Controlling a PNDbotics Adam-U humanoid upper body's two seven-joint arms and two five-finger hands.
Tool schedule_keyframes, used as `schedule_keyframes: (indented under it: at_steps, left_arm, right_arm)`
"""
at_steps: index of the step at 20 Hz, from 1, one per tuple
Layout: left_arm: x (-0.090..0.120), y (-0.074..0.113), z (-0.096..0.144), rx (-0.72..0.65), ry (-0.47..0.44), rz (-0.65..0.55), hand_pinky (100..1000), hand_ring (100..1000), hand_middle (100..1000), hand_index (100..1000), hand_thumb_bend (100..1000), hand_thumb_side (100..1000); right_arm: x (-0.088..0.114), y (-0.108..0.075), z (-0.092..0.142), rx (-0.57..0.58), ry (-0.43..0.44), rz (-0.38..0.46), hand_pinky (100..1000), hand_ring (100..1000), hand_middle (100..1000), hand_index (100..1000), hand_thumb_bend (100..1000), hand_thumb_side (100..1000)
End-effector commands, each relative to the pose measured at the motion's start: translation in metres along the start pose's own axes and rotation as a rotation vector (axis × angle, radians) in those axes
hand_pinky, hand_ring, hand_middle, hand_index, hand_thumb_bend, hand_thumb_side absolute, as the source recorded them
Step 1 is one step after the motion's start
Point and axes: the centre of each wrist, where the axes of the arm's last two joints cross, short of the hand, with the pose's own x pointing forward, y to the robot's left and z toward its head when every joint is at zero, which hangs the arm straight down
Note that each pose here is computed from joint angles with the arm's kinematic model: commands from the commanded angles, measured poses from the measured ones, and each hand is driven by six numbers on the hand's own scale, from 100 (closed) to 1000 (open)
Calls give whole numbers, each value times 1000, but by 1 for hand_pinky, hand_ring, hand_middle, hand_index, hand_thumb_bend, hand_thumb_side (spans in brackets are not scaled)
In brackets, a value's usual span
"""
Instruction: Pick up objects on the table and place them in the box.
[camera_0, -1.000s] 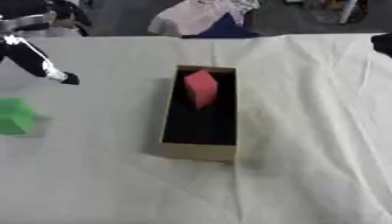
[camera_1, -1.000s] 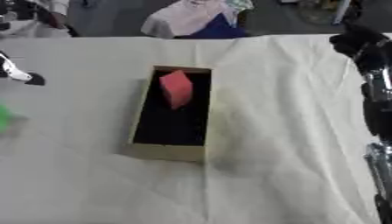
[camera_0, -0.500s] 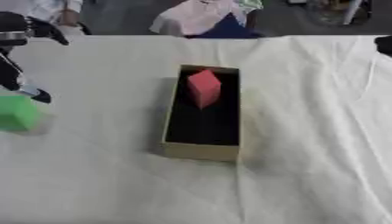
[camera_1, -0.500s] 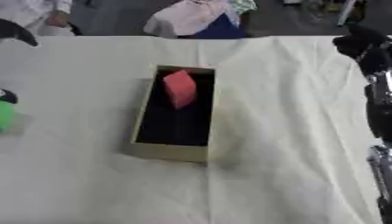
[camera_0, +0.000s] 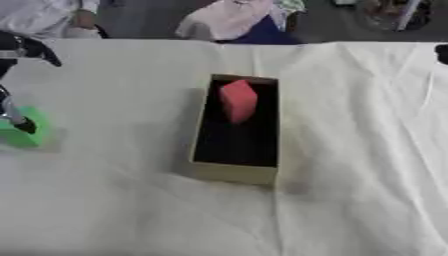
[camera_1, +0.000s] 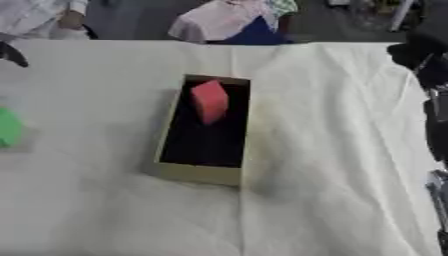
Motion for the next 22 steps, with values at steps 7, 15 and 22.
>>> schedule_keyframes:
  at_steps: [7, 15, 22]
  left_arm:
    - [-35, -15, 6, -17, 131, 23, 922, 950, 900, 925, 912, 311]
    - [-46, -33, -5, -7, 163, 84, 889, 918, 883, 917, 883, 307]
    - [-54, -48, -13, -5, 216, 141, 872, 903, 874, 912, 841, 301]
  right_arm:
    - [5, -4, -4, 9, -21, 23, 851, 809, 696, 862, 100, 934]
    - [5, -2, -4, 6, -19, 18, 852, 809, 694, 860, 100, 938]
    - [5, -1, -5, 5, -18, 15, 852, 809, 693, 860, 100, 941]
